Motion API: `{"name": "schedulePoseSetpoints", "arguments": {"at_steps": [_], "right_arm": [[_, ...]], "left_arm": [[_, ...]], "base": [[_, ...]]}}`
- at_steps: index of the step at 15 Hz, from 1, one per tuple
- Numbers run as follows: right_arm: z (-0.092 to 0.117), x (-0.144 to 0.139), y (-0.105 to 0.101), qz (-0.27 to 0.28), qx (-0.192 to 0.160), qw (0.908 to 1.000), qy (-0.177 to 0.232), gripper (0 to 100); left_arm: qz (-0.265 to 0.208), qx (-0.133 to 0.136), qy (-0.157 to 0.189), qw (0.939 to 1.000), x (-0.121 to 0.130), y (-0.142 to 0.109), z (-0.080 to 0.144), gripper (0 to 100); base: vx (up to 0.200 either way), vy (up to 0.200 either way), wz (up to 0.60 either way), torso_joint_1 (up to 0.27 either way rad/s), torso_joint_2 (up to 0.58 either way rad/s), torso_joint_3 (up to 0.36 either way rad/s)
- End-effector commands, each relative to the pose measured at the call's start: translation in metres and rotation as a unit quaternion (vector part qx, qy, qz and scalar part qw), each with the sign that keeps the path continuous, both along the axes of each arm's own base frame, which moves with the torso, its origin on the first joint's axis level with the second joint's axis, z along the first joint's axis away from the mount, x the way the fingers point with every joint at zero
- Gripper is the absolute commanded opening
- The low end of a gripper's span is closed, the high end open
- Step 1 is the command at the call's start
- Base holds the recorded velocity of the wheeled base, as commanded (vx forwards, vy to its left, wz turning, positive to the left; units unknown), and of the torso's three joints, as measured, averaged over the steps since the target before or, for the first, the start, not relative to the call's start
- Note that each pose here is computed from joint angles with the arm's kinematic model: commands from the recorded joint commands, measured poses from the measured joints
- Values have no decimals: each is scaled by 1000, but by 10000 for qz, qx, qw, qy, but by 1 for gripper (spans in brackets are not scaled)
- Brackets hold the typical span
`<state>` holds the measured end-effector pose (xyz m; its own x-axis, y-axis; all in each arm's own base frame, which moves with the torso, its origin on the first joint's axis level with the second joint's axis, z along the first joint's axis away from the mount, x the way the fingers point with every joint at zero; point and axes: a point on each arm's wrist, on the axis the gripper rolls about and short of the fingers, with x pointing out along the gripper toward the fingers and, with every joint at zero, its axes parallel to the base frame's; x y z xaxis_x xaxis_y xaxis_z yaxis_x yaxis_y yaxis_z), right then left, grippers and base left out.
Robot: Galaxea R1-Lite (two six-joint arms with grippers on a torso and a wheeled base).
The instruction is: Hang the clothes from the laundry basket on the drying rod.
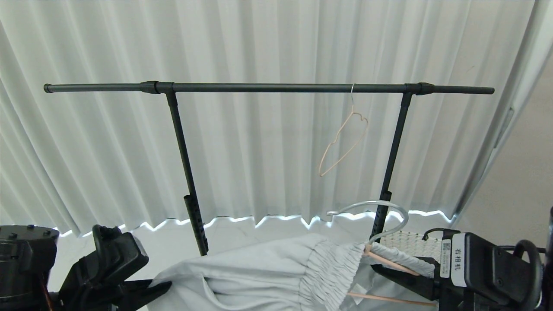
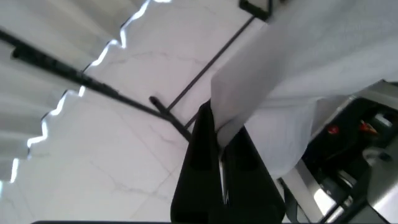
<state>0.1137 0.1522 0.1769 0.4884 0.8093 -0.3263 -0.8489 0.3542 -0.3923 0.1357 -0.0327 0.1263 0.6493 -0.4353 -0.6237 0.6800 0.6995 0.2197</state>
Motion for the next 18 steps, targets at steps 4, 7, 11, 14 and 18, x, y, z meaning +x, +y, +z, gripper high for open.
{"name": "schedulePoseSetpoints", "arguments": {"at_steps": [4, 7, 11, 14, 18], "right_arm": [[3, 3, -15, -306, 23, 9995, -20, 0], [4, 4, -17, -378, 44, 9993, -29, 0], [8, 9, -22, -891, -3, 9960, 51, 0], [24, 17, -17, -1760, 37, 9819, 701, 0], [45, 40, 5, -2670, 587, 9457, 1758, 0]], "left_arm": [[928, 161, 8, 9956, 8, 23, -4, 0], [722, 227, -26, 9971, 8, 17, -4, 0], [695, 203, -293, 9969, 7, 16, 4, 100], [766, 65, -994, 9921, 7, 17, 18, 100], [780, -22, -1588, 9842, 14, 17, 29, 100]], "base": [[0, 0, 0, 0, 0, 0], [0, 0, 0, 0, 0, 0], [0, 0, 0, 0, 0, 0], [0, 0, 0, 0, 0, 0], [0, 0, 0, 0, 0, 0]]}}
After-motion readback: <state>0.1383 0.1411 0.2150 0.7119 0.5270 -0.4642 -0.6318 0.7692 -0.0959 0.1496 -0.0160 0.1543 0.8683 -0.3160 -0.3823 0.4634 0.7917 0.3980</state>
